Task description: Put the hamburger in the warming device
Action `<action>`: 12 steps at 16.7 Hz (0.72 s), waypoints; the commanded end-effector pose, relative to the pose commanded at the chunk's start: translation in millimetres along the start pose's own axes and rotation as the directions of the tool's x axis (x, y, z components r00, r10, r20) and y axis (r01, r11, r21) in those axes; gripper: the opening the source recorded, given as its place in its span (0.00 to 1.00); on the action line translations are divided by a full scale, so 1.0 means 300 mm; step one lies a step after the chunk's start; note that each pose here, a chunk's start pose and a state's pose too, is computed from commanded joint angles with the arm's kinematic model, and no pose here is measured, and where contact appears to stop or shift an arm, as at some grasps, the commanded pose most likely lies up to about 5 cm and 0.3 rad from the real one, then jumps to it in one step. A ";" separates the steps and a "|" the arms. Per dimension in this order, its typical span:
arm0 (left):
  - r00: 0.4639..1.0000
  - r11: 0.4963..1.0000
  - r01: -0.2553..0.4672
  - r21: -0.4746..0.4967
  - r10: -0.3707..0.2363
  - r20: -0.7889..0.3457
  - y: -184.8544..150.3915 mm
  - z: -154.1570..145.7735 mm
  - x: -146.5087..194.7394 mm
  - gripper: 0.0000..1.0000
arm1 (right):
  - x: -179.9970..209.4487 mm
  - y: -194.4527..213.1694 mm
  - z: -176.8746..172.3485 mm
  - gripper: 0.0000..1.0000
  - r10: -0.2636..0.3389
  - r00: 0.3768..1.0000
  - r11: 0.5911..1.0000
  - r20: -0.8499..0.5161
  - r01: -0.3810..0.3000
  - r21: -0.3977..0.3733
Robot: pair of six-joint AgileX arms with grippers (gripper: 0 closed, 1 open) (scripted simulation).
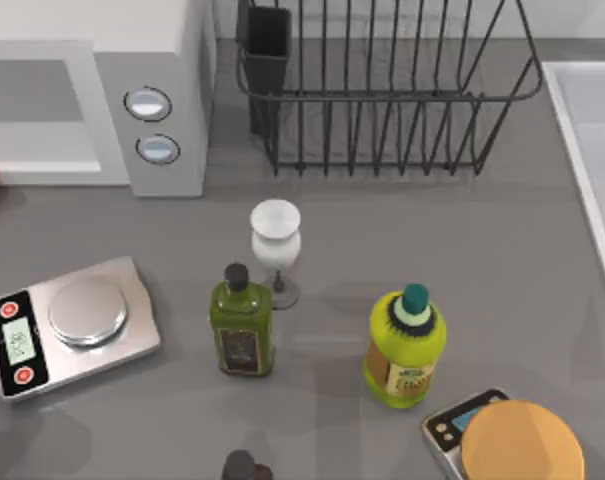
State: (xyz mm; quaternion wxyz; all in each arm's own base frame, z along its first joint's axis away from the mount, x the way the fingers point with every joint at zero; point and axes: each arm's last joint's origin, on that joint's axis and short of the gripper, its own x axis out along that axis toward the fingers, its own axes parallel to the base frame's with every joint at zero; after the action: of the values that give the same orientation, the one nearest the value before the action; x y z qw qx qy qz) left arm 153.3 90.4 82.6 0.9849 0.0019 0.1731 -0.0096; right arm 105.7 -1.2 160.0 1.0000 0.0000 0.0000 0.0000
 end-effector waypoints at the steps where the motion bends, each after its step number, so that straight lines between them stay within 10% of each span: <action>1: 1.000 1.000 0.007 0.002 -0.007 0.000 -0.003 0.001 0.003 1.00 | 0.000 0.000 0.000 1.00 0.000 1.000 1.000 0.000 0.000 0.000; 12: 0.998 0.999 -0.042 0.025 0.041 0.050 0.045 0.149 -0.005 1.00 | 0.000 0.000 0.000 1.00 0.000 1.000 1.000 0.000 0.000 0.000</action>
State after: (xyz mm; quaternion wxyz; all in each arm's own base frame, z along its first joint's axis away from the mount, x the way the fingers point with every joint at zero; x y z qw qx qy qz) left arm 167.4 103.7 125.0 0.9887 0.0179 0.1485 0.0086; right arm 105.7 -1.2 160.0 1.0000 0.0000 0.0000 0.0000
